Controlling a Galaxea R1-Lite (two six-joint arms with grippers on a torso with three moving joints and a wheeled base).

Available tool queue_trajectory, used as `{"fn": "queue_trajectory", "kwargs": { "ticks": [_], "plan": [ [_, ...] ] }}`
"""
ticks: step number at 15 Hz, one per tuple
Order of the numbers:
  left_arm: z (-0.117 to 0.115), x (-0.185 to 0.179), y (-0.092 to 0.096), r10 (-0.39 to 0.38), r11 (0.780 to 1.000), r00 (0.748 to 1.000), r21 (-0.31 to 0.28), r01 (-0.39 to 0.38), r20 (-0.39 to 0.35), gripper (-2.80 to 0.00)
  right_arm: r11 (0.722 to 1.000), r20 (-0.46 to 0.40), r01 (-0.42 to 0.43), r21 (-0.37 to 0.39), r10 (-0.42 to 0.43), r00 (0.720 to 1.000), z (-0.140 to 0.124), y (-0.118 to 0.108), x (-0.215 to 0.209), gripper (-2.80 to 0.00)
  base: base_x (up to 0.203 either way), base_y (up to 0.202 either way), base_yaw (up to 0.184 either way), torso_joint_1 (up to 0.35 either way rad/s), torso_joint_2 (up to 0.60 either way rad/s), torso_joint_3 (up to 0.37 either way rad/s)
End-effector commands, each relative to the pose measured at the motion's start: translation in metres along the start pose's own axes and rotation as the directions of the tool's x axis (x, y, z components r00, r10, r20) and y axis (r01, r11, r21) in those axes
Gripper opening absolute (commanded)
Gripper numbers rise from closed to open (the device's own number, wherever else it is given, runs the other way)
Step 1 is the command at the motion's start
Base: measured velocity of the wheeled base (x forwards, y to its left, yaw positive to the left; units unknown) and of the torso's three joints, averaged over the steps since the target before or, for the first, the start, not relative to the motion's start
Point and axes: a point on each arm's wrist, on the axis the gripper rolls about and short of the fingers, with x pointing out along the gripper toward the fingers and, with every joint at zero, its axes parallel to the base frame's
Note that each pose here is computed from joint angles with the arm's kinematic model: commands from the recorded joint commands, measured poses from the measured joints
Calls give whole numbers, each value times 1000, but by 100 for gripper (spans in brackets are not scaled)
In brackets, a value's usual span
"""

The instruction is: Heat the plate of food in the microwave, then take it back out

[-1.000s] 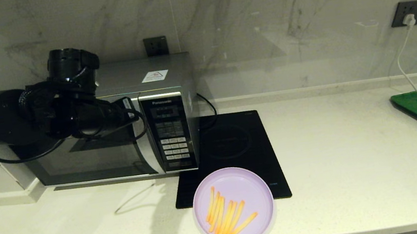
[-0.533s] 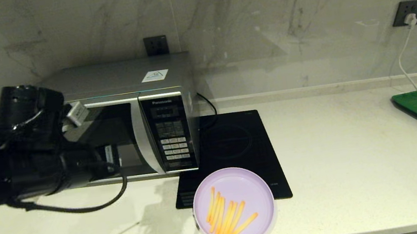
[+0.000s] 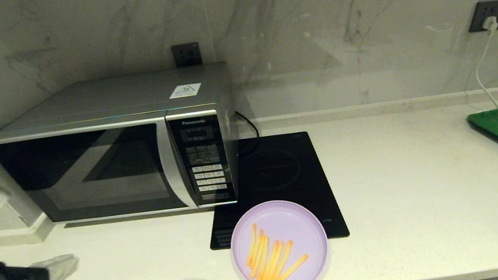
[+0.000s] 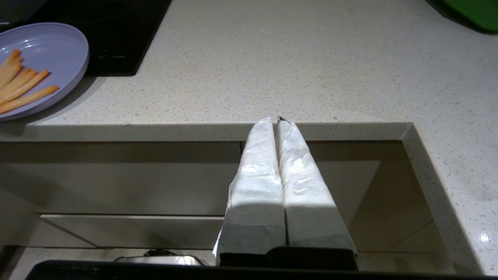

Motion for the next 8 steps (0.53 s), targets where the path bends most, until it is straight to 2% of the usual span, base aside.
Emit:
{"fn": "queue_trajectory", "kwargs": {
  "ticks": [1, 3, 4, 5, 7, 8],
  "plan": [
    [-17, -62, 26, 113, 994, 986, -24, -110, 125, -280, 1000, -1, 1, 1, -1, 1000, 0, 0, 0, -280, 0, 0, 0, 0, 0, 0],
    [-36, -106, 44, 190, 981, 972, -50, -185, 137, -280, 1000, -1, 0, 1, 0, 1000, 0, 0, 0, -280, 0, 0, 0, 0, 0, 0],
    [-47, -122, 50, 246, 968, 958, -85, -235, 147, -280, 1000, -1, 0, 1, 0, 1000, 0, 0, 0, -280, 0, 0, 0, 0, 0, 0],
    [-57, -134, 51, 305, 950, 939, -122, -287, 158, -280, 1000, -1, 0, 1, 0, 1000, 0, 0, 0, -280, 0, 0, 0, 0, 0, 0],
    [-77, -153, 48, 398, 915, 900, -154, -374, 177, -280, 1000, -1, -1, 1, 1, 1000, 0, 0, 0, -280, 0, 0, 0, 0, 0, 0],
    [-89, -162, 44, 414, 908, 887, -159, -387, 204, -280, 1000, -1, 1, 1, -1, 1000, 0, 0, 0, -280, 0, 0, 0, 0, 0, 0]
  ]
}}
